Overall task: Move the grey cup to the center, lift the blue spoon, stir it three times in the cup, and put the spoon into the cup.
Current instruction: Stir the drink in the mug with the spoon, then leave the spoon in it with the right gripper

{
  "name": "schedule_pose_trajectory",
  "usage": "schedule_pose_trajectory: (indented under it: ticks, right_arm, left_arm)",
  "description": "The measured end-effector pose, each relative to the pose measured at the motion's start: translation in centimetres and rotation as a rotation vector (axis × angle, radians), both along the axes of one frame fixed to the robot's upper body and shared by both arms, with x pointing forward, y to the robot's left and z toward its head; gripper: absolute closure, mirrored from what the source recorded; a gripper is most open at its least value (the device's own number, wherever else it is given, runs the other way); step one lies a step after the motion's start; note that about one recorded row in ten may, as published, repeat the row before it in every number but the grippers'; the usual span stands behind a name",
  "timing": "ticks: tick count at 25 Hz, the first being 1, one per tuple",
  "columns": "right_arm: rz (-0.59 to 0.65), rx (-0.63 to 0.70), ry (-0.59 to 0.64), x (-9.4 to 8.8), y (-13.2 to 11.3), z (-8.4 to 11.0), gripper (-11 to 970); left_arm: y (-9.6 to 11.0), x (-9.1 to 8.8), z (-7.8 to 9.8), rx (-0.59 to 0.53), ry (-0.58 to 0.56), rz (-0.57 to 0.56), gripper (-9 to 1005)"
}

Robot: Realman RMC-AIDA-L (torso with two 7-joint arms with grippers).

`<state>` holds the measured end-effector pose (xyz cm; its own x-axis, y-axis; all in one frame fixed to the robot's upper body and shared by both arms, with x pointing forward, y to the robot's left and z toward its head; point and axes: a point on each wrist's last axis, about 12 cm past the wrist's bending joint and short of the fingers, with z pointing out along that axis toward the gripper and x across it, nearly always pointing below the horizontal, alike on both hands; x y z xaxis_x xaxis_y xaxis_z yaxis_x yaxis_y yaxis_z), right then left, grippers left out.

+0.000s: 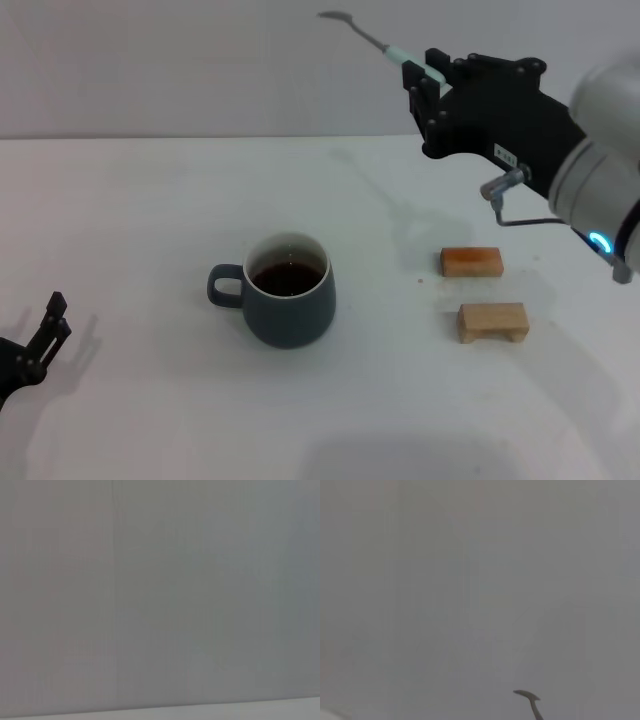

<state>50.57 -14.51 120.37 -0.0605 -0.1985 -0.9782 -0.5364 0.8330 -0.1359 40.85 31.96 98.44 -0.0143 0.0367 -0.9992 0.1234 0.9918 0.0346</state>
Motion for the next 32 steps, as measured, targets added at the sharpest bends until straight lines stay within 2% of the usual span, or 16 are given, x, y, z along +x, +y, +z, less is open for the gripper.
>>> schedule_pose_trajectory:
  ticks: [1,3,4,8,9,17,23,28,32]
  right_arm:
    - [0.022,-0.034,0.026,-0.1,0.6,0.9,796]
    - [0.035,-0.056,0.044,-0.2,0.9,1.4,796]
    - [0.062,-0.098,0.073,-0.3,1.5,2.4,796]
    - [0.095,-0.171,0.125,-0.3,2.3,3.4,797]
    - [0.119,-0.22,0.18,0.0,2.7,3.6,797]
    - [0.189,-0.328,0.282,0.0,4.1,3.9,797]
    - [0.214,-0.398,0.344,-0.1,4.6,2.9,798]
    - [0.246,-0.443,0.386,-0.9,5.1,2.1,798]
    - [0.271,-0.445,0.38,-1.8,5.6,2.3,798]
  left_arm:
    - [0.0,0.0,0.0,0.0,0.001,0.001,134]
    - [0.0,0.0,0.0,0.0,0.002,0.003,134]
    - [0.1,0.0,0.0,0.0,0.003,0.004,134]
    - [0.3,-0.3,-0.1,0.0,0.006,0.016,134]
    - [0.3,-0.4,-0.1,0.002,0.006,0.019,134]
    - [0.6,-0.6,-0.2,0.011,0.017,0.026,134]
    - [0.7,-0.6,-0.3,0.012,0.02,0.028,134]
    - [0.7,-0.7,-0.3,0.012,0.021,0.03,134]
    - [0.7,-0.5,-0.2,0.014,0.018,0.028,134]
